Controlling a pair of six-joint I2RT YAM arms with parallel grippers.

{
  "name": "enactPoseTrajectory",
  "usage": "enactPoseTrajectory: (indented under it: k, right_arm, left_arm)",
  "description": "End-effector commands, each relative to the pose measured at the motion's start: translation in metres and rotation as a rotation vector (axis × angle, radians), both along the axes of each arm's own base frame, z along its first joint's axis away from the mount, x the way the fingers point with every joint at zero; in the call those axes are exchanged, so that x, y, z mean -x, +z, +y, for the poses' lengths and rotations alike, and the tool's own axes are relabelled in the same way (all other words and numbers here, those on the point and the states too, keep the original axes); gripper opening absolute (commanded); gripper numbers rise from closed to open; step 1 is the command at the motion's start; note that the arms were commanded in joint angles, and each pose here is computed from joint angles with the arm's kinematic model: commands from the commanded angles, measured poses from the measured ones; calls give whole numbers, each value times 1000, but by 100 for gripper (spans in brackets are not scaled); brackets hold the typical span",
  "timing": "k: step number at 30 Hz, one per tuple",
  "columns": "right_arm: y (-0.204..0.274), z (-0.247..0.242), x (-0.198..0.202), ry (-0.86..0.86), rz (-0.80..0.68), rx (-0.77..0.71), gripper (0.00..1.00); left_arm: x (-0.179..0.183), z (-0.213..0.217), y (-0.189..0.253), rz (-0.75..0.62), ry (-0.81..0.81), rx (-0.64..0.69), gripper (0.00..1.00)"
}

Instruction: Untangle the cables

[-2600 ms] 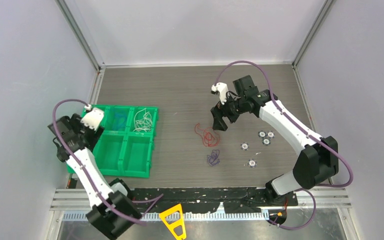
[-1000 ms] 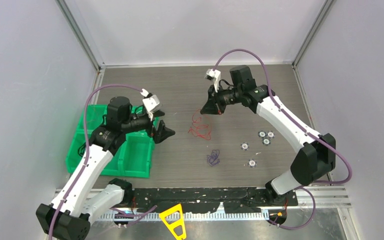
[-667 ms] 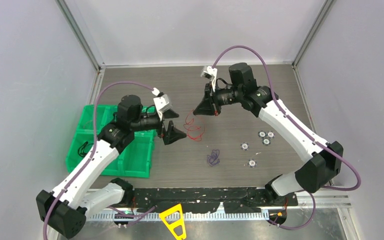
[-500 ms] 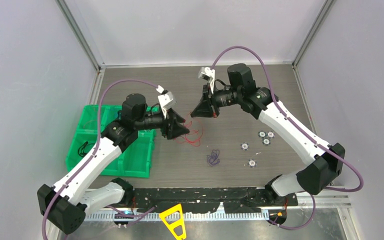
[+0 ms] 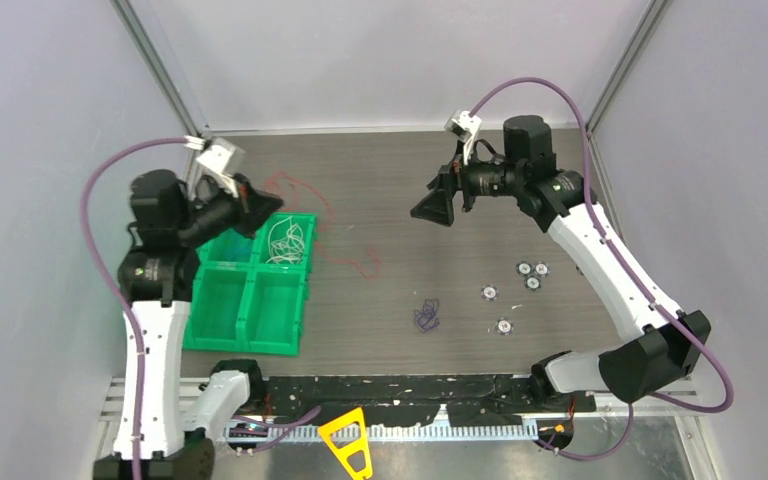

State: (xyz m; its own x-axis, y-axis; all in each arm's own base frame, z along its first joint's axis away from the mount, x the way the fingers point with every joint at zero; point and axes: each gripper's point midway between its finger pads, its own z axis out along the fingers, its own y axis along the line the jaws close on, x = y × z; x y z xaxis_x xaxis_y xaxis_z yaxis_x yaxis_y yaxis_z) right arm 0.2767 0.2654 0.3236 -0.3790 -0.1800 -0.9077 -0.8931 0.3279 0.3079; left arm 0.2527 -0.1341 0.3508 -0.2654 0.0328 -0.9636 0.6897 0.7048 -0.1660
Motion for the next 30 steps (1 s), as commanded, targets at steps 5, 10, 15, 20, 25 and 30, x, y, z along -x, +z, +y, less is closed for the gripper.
enactPoseTrajectory:
  k: [5, 10, 15, 20, 25, 30]
  right_arm:
    - [-20, -40, -10, -153, -74, 152, 95]
    - [-55, -62, -12, -206, -45, 305, 95]
    - [-72, -84, -4, -239, -60, 412, 95]
    - [-81, -90, 5, -231, -22, 445, 95]
    - [-89, -89, 8, -222, 12, 449, 95]
    - [-114, -94, 18, -167, 62, 514, 95]
  left_arm:
    - [28, 94, 44, 44, 311, -88, 0]
    - [30, 151, 56, 76, 560, -209, 0]
    - [43, 185, 49, 120, 688, -289, 0]
    - [55, 191, 32, 170, 714, -306, 0]
    - [65, 184, 22, 141, 710, -342, 0]
    - [65, 185, 10, 143, 706, -343, 0]
